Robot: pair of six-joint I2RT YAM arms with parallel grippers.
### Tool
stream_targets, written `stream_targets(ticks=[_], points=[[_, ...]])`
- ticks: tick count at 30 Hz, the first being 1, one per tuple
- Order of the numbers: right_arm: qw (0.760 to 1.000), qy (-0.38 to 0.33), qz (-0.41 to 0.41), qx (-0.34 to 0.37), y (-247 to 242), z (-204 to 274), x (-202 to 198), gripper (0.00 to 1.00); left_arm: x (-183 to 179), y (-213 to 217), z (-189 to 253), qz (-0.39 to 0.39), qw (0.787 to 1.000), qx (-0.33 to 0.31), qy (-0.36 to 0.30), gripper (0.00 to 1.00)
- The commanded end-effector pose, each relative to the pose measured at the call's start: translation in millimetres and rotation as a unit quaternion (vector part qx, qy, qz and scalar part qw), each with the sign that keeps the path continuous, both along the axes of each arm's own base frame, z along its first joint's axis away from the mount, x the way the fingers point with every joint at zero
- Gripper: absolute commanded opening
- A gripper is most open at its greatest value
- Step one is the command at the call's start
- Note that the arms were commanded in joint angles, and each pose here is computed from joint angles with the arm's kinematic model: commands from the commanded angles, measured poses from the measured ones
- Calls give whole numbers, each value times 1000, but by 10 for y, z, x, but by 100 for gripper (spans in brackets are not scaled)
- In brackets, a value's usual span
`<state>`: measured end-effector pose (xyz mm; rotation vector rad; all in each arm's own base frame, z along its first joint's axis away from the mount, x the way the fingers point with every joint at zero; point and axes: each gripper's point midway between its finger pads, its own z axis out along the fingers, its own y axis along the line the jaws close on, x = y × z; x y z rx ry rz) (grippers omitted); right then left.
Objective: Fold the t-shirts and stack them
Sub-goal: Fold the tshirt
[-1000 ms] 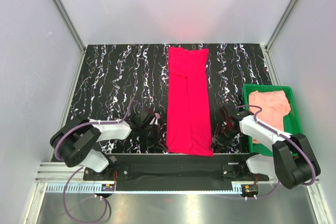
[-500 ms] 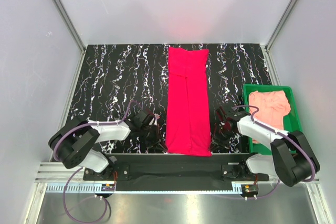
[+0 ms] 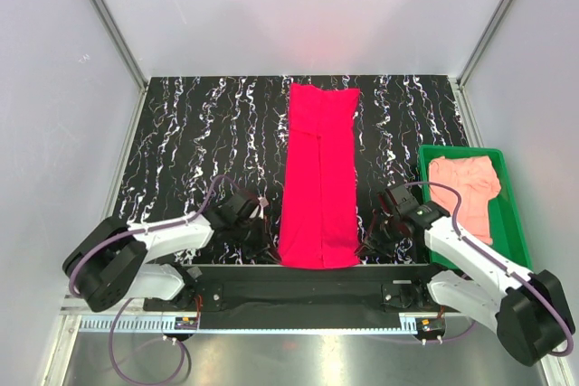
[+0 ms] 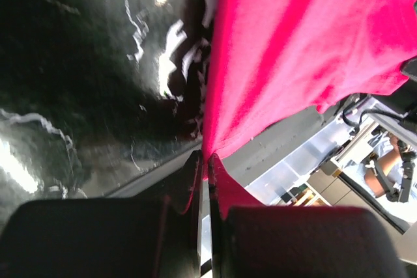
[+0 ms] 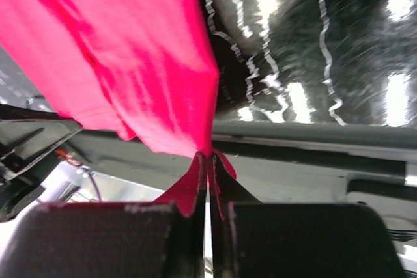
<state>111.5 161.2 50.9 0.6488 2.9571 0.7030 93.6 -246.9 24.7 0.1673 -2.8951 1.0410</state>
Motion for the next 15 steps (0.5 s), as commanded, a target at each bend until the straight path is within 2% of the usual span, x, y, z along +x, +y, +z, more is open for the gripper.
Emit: stream_targets(ticks=[1, 5, 10, 14, 15], points=[[1000, 10, -16, 10, 44, 46, -48, 0, -76, 71, 62, -14, 1000, 5, -2, 0], [1000, -9, -20, 17, 102, 133, 71, 0, 51, -48, 349, -25, 999, -12, -27, 0], [998, -66, -22, 0, 144, 410, 433, 0, 339, -162, 662, -12, 998, -17, -61, 0], [996, -84, -18, -15, 146, 524, 764, 0, 769, -251, 922, 4, 995, -27, -92, 0], [996, -90, -17, -16, 133, 572, 915, 0, 980, -258, 999, 19, 994, -30, -100, 0]])
